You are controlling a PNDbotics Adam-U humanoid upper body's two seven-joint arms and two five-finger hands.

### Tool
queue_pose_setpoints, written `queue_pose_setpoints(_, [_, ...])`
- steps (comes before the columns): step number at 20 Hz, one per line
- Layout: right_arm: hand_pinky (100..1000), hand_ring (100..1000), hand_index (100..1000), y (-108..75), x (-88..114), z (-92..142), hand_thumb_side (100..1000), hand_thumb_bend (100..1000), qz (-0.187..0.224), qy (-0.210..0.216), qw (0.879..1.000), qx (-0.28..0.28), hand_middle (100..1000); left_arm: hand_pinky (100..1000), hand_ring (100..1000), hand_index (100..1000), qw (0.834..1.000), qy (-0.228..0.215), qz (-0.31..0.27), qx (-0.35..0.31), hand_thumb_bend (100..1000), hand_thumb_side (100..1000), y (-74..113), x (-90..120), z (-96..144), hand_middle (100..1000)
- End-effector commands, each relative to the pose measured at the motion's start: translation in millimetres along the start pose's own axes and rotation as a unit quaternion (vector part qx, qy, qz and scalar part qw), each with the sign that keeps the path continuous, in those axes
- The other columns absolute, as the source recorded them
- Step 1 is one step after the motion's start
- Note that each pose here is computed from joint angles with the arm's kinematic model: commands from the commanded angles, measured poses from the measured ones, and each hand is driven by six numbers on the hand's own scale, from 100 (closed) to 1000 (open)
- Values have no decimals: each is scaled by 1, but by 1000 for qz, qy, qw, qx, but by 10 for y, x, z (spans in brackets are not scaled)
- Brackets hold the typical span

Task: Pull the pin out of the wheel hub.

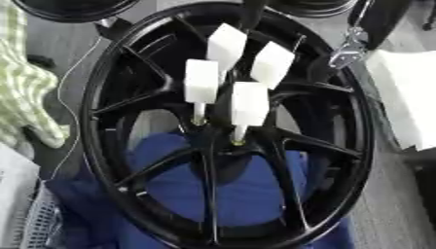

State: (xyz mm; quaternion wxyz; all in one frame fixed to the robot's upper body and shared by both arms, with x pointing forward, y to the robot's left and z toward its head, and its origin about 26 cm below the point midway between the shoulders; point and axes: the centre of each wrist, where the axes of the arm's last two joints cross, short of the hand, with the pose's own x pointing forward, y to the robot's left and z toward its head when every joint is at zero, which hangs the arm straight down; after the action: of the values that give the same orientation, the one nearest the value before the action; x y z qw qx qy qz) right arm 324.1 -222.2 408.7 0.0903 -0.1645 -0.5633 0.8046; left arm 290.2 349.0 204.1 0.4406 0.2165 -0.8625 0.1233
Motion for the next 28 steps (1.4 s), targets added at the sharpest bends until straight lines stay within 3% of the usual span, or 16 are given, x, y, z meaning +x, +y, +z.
queue_pose_setpoints(1, [895,844,793,-58,-8,31,148,574,25,2,1000,14,768,781,724,809,1000,-17,0,-5,548,640,2,86,-42,713])
queue_pose_setpoints(14, [875,776,776,82,-199,-9,120,570,7,22,999,29,745,781,723,807,1000,-12,4,-1,546,643,-2,66,-30,712])
queue_pose_setpoints(16, [862,725,765,97,-217,0,118,569,3,29,999,31,724,781,723,808,1000,-12,4,-1,546,643,-1,63,-29,713])
queue_pose_setpoints(22, [861,721,764,98,-230,23,114,571,-5,39,999,28,721,782,723,808,1000,-12,4,-1,546,643,0,64,-28,713])
queue_pose_setpoints(23, [849,671,748,96,-231,27,112,573,-5,40,999,28,688,782,723,807,1000,-12,5,-1,546,644,0,63,-27,714])
queue_pose_setpoints(28, [849,679,749,113,-281,34,110,574,-18,51,998,26,691,782,720,807,1000,-10,8,-2,544,645,-10,59,-22,714])
